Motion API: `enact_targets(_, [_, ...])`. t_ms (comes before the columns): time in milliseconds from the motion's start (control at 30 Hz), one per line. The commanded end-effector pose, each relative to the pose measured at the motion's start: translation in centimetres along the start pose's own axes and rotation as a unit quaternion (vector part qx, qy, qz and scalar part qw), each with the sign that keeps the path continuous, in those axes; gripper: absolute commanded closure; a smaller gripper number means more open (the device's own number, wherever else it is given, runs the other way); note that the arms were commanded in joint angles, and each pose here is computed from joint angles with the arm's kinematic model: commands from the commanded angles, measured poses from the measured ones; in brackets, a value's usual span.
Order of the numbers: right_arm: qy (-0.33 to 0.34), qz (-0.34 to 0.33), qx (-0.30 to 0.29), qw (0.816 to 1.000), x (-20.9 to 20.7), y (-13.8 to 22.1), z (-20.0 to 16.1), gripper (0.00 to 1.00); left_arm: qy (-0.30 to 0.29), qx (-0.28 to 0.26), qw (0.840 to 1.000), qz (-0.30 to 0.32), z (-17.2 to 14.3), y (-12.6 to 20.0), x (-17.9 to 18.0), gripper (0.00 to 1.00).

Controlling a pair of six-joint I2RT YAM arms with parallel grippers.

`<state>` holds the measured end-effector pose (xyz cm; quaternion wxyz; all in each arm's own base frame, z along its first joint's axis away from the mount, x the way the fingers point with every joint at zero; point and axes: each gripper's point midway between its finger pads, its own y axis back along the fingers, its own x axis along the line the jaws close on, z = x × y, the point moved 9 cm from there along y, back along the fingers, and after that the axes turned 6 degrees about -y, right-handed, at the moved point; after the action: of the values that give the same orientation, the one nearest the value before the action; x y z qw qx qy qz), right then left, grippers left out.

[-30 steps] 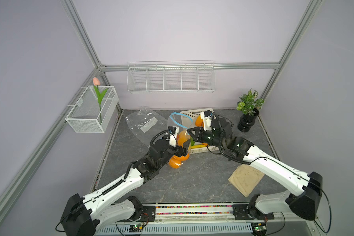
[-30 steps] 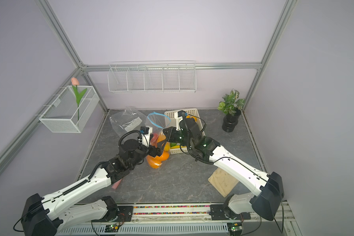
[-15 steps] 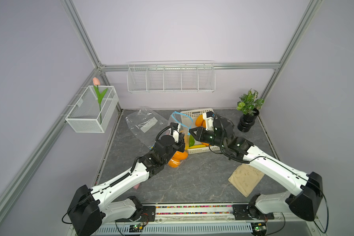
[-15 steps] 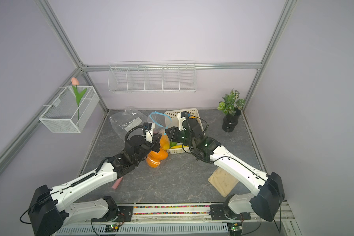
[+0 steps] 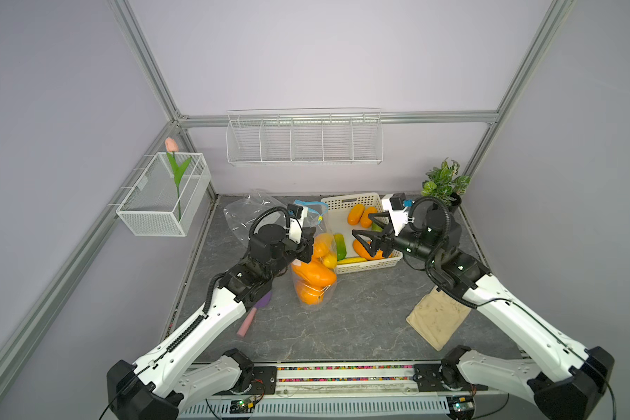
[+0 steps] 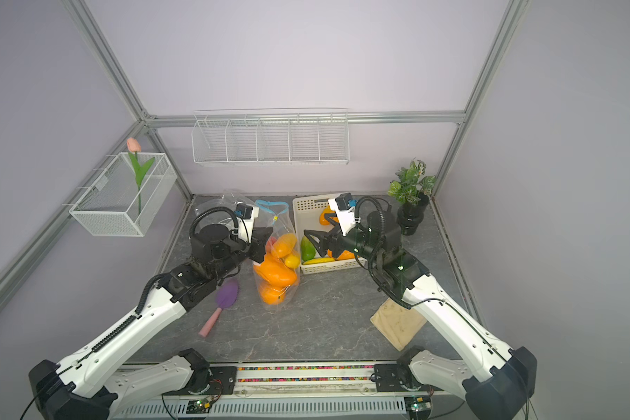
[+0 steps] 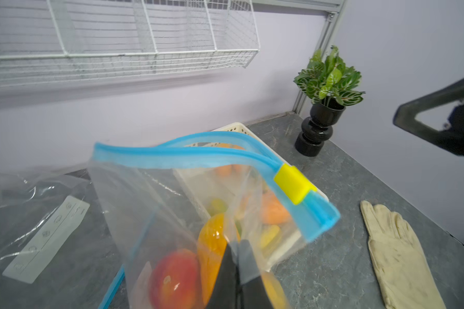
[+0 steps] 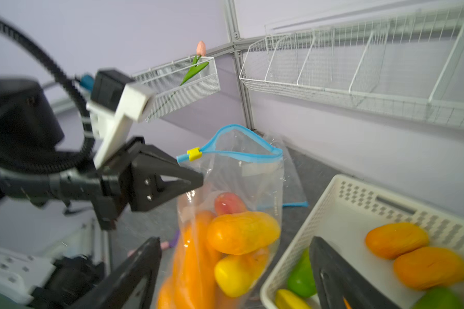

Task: Place the mango in a zip-top bag and seal the zipper
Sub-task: Pick up the zipper food storage bag at the center of the board.

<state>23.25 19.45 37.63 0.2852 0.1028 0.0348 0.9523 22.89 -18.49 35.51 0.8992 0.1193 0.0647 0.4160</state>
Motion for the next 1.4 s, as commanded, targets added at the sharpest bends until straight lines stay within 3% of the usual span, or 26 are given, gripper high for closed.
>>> enact_targets(0, [0.203, 0.033, 0.033, 0.978, -0.7, -0.6, -2.3, 0.11, -0.059, 0.023, 0.995, -0.080, 2.1, 0.3, -1.2, 0.95])
enact_targets(200, [0.220, 0.080, 0.043, 0.971, -3.4, -2.0, 0.5, 0.10, -0.108, 0.046, 0.983, -0.140, 4.2, 1.4, -0.8, 0.96])
enact_targets(333, [0.239, 0.136, 0.024, 0.961, -3.3, -3.0, 1.7, 0.07, -0.122, 0.052, 0.980, -0.145, 5.0, 2.0, 0.5, 0.96])
enact_targets(467, [0.229, 0.206, 0.010, 0.951, -3.0, -4.5, 1.9, 0.01, -0.136, 0.075, 0.976, -0.155, 5.1, 1.6, 0.6, 0.96])
enact_targets(567, [0.233, 0.217, 0.023, 0.948, -2.8, -6.3, 1.2, 0.04, -0.138, 0.074, 0.974, -0.166, 4.9, 1.6, 0.4, 0.96])
enact_targets(733, [0.223, 0.235, 0.037, 0.945, -2.8, -8.4, 0.8, 0.17, -0.142, 0.074, 0.972, -0.174, 4.7, 2.0, 0.2, 0.96])
enact_targets(1000, [0.210, 0.260, 0.077, 0.939, -1.6, -9.1, -0.9, 0.64, -0.142, 0.075, 0.975, -0.155, 4.0, 2.0, 0.6, 0.95])
enact_targets(1100, [0.192, 0.248, 0.077, 0.946, -0.7, -9.0, -1.3, 0.74, -0.124, 0.071, 0.984, -0.110, 3.3, 1.6, 1.8, 0.92])
enact_targets(1167, [0.180, 0.229, 0.085, 0.953, 0.2, -9.1, -1.7, 0.82, -0.100, 0.059, 0.990, -0.084, 2.8, 1.8, 3.1, 0.88])
enact_targets(1267, [0.142, 0.190, 0.104, 0.966, 1.3, -9.6, -1.9, 0.93, -0.084, 0.029, 0.995, -0.043, 2.5, 2.3, 4.1, 0.71])
enact_targets(1333, [0.089, 0.139, 0.109, 0.980, 1.3, -10.2, -1.7, 0.93, -0.079, 0.016, 0.997, -0.017, 2.5, 2.7, 4.4, 0.54])
enact_targets(1367, [0.062, 0.121, 0.106, 0.985, 1.3, -10.4, -1.5, 0.93, -0.079, 0.009, 0.997, -0.012, 2.5, 3.1, 4.4, 0.50])
